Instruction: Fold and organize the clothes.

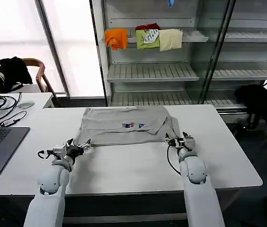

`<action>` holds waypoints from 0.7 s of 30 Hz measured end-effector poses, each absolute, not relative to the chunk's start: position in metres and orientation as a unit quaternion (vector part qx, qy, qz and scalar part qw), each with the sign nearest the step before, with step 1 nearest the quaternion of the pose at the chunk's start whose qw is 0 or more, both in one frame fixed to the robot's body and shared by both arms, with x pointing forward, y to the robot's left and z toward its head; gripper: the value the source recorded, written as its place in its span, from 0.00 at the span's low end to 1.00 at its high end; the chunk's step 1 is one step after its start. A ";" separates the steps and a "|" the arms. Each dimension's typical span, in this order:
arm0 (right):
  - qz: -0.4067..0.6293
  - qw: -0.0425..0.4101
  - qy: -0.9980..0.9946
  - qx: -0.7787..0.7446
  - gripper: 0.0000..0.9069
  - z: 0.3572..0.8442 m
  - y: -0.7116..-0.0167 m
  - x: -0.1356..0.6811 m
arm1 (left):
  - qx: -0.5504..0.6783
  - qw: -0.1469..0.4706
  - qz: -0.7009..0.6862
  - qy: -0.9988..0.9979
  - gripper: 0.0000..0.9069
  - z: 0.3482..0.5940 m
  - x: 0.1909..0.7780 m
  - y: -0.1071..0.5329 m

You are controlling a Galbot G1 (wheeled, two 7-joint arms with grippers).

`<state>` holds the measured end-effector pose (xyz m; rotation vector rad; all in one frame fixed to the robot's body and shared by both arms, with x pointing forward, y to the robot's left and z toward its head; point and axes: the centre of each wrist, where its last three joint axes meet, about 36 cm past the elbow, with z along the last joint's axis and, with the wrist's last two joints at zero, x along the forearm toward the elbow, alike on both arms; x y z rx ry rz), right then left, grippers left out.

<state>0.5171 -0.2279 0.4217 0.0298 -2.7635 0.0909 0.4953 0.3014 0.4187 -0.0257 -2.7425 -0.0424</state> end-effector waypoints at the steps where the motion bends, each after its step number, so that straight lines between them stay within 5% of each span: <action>1: 0.032 0.189 -0.981 0.012 0.00 0.420 -0.228 0.516 | -0.008 0.198 -0.016 -0.980 0.29 0.419 0.495 0.302; 3: 0.030 0.192 -0.981 0.016 0.00 0.418 -0.229 0.514 | -0.007 0.199 -0.018 -0.980 0.01 0.419 0.495 0.303; 21: 0.009 0.191 -0.981 0.032 0.00 0.420 -0.227 0.508 | -0.021 0.210 -0.011 -0.977 0.00 0.413 0.489 0.309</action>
